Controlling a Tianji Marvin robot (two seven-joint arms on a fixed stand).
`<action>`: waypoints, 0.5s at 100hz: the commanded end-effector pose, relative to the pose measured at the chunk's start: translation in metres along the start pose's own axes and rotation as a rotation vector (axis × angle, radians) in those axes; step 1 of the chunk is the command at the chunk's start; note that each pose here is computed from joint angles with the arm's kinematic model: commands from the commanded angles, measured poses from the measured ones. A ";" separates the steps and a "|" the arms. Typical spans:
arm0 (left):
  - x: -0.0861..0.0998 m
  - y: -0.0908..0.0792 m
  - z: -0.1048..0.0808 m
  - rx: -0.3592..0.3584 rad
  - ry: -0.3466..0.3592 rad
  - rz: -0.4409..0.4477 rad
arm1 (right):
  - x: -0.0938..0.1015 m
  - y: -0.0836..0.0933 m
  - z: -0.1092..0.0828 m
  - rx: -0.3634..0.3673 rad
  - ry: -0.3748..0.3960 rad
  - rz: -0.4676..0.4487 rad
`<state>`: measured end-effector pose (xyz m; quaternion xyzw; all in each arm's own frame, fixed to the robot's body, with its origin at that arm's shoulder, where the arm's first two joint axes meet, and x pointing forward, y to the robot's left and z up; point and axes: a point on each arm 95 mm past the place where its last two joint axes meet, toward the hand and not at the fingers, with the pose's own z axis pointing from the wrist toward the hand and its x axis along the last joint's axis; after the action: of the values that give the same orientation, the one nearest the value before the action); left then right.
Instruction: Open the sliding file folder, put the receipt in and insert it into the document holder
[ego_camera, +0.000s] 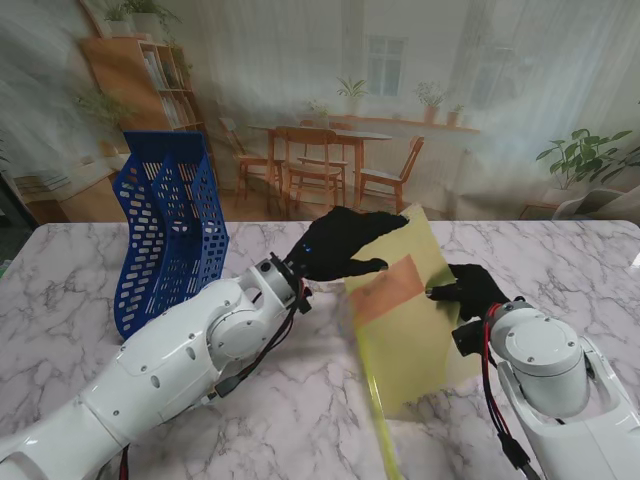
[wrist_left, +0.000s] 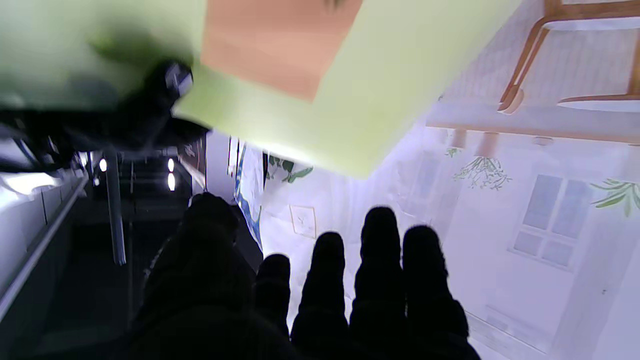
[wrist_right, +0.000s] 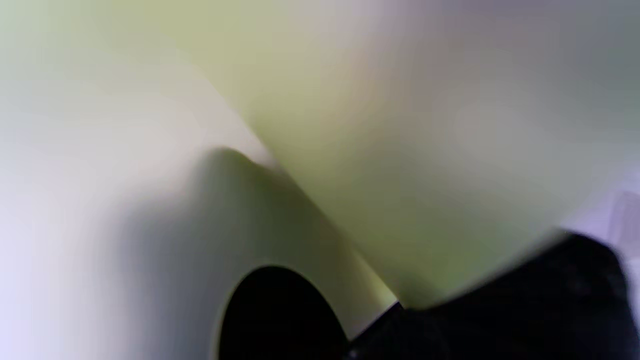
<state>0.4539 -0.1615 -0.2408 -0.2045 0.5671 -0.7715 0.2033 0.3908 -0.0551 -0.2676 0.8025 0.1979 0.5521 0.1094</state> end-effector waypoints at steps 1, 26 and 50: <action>-0.013 0.006 -0.015 -0.075 -0.021 0.049 | 0.006 -0.001 -0.002 -0.011 0.030 0.012; -0.034 0.009 -0.045 -0.186 -0.136 0.020 | 0.015 0.005 -0.009 -0.051 0.124 0.017; -0.048 0.025 -0.069 -0.340 -0.247 -0.140 | 0.027 0.012 -0.022 -0.071 0.190 0.036</action>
<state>0.4584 -0.0974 -0.2752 -0.3565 0.6267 -0.6702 0.1759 0.3842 -0.0566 -0.2385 0.7520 0.1748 0.6259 0.1104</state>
